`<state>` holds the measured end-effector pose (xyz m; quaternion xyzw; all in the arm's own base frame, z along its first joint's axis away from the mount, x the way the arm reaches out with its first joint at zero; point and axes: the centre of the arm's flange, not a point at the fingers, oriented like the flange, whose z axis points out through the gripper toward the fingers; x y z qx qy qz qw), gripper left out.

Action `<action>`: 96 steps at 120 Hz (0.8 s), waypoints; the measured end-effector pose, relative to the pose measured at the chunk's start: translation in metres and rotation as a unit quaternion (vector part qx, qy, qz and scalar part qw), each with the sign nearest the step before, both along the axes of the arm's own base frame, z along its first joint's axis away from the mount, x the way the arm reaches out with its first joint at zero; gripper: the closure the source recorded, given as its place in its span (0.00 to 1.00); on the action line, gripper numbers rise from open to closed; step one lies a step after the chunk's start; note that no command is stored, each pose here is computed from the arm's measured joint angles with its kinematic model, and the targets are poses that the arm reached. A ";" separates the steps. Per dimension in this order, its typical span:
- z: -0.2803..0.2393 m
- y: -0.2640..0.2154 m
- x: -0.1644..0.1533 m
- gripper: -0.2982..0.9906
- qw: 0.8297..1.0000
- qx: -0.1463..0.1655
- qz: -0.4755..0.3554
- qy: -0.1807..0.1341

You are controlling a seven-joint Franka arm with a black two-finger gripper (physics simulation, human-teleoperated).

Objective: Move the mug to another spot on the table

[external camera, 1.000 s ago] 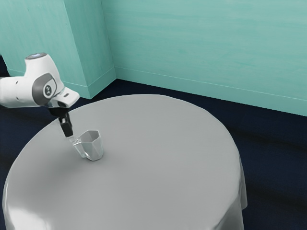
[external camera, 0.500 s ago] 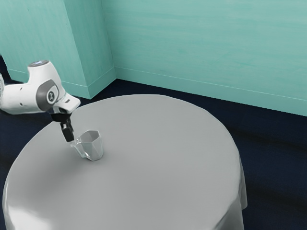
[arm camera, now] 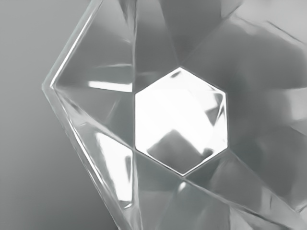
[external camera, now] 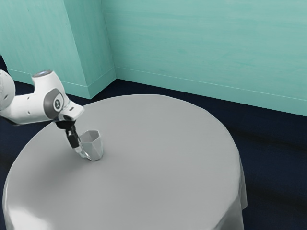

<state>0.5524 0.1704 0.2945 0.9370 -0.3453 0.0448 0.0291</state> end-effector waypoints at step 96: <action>0.019 -0.036 0.013 0.70 0.999 -0.022 -0.024 -0.041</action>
